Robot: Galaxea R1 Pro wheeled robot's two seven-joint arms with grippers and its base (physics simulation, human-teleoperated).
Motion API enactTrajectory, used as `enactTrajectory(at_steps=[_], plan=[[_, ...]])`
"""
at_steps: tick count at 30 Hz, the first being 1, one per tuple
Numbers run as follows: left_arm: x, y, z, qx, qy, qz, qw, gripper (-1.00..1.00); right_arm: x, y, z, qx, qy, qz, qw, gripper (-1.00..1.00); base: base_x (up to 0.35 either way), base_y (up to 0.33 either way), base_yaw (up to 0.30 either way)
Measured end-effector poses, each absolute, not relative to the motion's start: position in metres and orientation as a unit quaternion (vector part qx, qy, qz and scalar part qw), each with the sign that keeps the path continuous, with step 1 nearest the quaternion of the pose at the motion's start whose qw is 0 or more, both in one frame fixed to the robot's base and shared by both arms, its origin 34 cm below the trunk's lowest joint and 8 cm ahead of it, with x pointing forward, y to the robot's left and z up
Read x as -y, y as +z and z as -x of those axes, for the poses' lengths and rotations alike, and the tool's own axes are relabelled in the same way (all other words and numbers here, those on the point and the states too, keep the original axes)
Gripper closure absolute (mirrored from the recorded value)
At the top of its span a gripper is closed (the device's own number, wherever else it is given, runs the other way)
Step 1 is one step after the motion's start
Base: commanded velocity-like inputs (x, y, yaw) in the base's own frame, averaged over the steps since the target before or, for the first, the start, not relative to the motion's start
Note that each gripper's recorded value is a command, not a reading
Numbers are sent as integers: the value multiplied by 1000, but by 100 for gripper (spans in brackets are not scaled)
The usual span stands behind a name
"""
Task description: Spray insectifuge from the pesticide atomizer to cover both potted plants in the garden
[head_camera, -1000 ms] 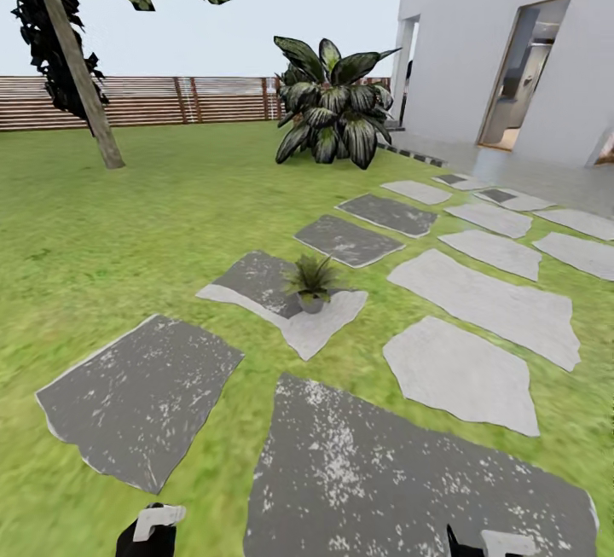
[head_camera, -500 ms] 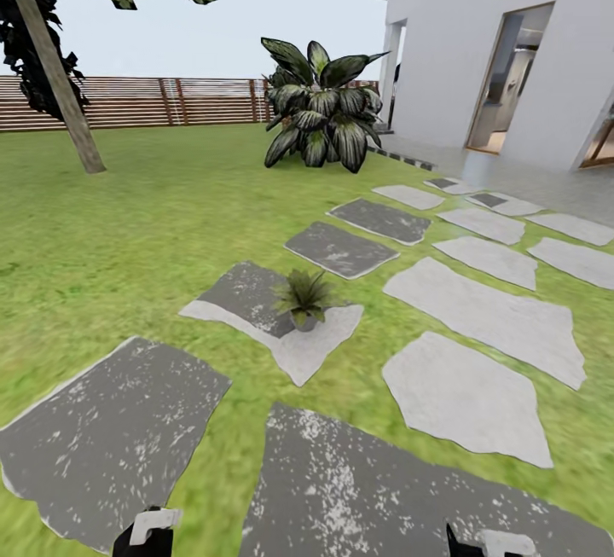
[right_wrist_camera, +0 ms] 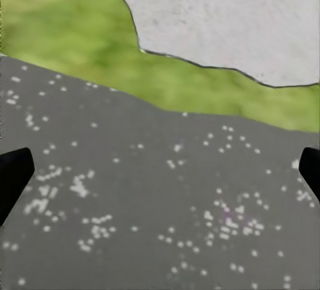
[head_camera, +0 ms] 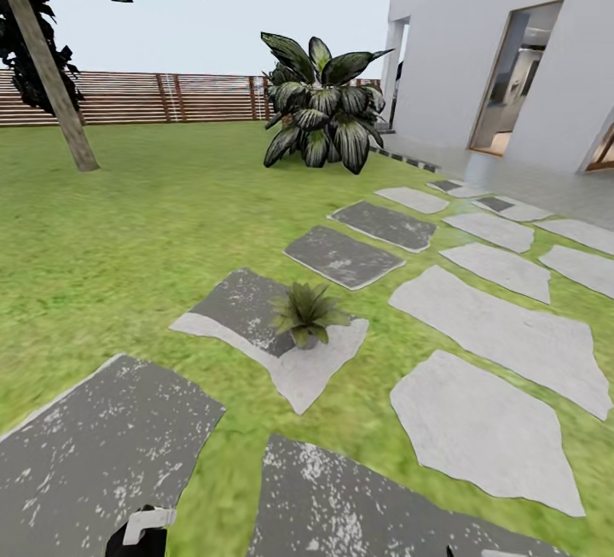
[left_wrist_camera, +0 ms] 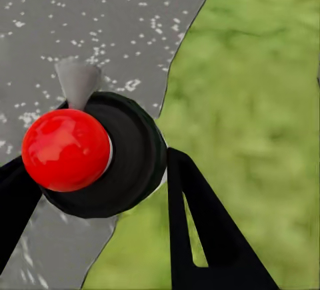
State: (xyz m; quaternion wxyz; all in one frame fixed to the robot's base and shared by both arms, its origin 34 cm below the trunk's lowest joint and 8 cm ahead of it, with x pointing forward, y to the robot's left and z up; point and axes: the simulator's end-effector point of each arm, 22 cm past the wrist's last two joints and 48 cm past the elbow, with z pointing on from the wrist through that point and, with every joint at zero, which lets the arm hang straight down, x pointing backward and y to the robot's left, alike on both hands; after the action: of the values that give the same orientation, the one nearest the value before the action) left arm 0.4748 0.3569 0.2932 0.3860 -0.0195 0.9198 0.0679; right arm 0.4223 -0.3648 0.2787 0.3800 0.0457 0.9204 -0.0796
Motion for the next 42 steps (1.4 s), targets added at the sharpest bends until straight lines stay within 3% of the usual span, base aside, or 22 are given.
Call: enactTrajectory(at_steps=[12,21,28,34,42], plan=[[-362,294,-478,-922,65,-23,382,100,353,282,-432,-919,-69,-24,388,-100,80,0,0],[-277,287,-480,-916,-91,-251,300,100,241,337,-513,-848,2,235,475,-100,1,0,0],[-239,317,-504,-887,-192,-354,226,100,175,343,-527,-826,106,371,410,-100,0,0,0],[-218,339,-512,-852,-227,-436,179,100,150,369,-558,-809,164,417,380,-100,0,0,0],[-210,347,-503,-839,-252,-462,141,100,133,390,-565,-797,207,444,354,-100,0,0,0]])
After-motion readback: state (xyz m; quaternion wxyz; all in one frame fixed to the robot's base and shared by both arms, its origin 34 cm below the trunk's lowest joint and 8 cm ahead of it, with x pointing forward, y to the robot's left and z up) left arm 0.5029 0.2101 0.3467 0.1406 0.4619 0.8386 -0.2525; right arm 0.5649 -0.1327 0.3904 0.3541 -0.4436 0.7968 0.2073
